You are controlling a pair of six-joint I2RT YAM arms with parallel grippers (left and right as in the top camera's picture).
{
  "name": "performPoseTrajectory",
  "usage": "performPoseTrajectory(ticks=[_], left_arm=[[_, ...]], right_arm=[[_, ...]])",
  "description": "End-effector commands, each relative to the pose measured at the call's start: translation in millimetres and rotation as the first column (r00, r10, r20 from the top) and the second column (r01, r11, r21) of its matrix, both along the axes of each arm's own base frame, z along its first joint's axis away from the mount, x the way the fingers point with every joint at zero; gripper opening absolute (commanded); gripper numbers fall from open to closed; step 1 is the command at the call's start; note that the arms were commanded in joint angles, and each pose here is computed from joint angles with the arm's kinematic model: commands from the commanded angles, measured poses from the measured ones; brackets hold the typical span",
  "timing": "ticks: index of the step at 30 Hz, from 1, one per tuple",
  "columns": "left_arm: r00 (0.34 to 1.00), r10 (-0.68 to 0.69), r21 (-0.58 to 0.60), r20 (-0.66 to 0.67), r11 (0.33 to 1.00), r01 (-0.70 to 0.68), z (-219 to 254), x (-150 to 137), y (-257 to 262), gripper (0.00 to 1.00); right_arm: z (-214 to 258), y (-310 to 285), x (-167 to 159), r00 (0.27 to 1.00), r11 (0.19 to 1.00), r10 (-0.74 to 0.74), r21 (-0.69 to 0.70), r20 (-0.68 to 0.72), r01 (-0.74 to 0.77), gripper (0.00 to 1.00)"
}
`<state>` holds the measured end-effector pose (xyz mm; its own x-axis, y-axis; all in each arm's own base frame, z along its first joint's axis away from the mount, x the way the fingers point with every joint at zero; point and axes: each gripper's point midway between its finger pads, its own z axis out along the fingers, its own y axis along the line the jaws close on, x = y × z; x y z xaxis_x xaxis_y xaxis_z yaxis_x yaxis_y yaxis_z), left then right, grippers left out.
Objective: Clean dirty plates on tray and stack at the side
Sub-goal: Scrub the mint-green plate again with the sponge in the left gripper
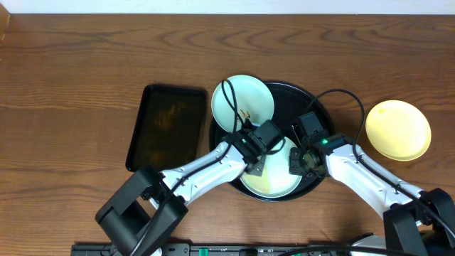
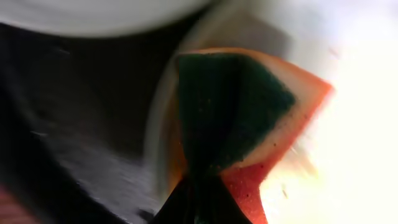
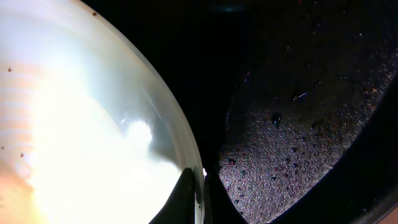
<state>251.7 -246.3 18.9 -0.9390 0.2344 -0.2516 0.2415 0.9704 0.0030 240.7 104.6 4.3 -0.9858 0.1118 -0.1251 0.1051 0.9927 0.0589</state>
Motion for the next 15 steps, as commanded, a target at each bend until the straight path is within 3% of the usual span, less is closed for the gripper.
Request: performPoseTrajectory(ticks=[1, 7, 15], left_arm=[[0.994, 0.019, 0.128, 0.105, 0.991, -0.033, 1.6, 25.8, 30.4, 0.09], [0.988, 0.014, 0.084, 0.151, 0.996, -0.027, 24.7, 38.9, 26.1, 0.09], [0.981, 0.027, -0.101, 0.194, 0.995, -0.007, 80.9, 35.1, 13.9, 0.11]], right_arm=[[-9.4, -10.4, -9.2, 0.999, 0.999, -0.023, -0.036, -0.032, 0.022, 0.01], [-9.6, -11.1, -10.8, 0.999, 0.999, -0.023, -0.039, -0.039, 0.022, 0.01], [-9.6, -11.9, -10.6, 0.999, 0.999, -0.024, -0.043, -0.037, 0.022, 0.01]])
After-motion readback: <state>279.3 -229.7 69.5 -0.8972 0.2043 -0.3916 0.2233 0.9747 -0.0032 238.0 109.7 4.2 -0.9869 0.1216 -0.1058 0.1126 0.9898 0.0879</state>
